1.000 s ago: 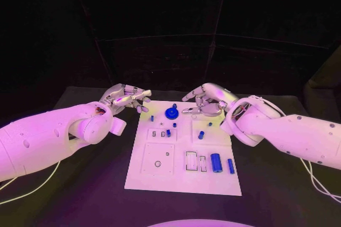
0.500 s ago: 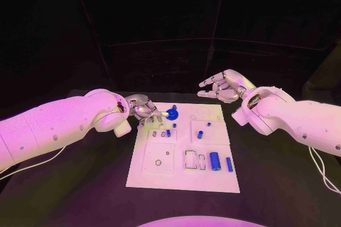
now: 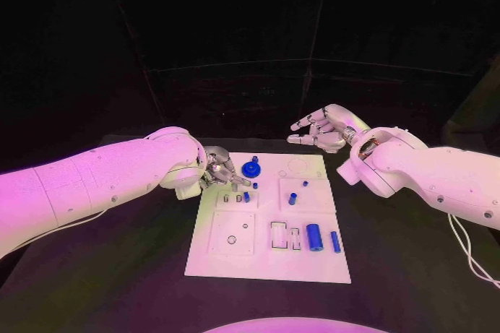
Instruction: Assemble the parts on the task board
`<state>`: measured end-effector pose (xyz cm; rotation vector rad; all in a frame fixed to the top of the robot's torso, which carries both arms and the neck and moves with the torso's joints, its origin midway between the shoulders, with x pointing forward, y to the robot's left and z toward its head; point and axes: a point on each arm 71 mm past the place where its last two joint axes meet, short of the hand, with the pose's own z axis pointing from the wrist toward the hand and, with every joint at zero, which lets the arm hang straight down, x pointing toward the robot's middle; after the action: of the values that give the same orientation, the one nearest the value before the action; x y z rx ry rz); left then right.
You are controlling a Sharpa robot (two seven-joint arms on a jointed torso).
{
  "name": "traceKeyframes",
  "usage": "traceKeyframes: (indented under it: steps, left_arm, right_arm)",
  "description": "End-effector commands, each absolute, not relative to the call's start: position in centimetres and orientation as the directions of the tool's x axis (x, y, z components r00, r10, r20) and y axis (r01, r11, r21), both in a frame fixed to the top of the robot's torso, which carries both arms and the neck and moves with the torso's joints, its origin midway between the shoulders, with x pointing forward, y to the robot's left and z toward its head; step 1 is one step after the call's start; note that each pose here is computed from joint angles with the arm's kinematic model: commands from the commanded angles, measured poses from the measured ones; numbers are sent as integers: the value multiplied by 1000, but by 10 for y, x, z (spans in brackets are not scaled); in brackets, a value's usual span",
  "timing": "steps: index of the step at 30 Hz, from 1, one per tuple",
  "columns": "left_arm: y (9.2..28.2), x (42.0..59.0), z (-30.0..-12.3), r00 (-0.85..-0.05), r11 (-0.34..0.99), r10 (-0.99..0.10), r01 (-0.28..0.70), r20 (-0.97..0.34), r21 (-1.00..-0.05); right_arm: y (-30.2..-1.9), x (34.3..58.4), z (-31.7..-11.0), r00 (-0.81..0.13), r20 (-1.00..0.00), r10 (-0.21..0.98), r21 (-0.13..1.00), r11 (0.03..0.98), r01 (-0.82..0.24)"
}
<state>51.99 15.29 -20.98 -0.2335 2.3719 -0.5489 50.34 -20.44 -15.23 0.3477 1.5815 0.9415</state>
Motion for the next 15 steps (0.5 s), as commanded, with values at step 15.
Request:
traceKeyframes:
  steps: [15]
  left_arm:
    - [134,527,-212,-773,939,-200,24,-602,-344]
  right_arm:
    - [-193,500,-150,-247,-698,673,716,639,-283]
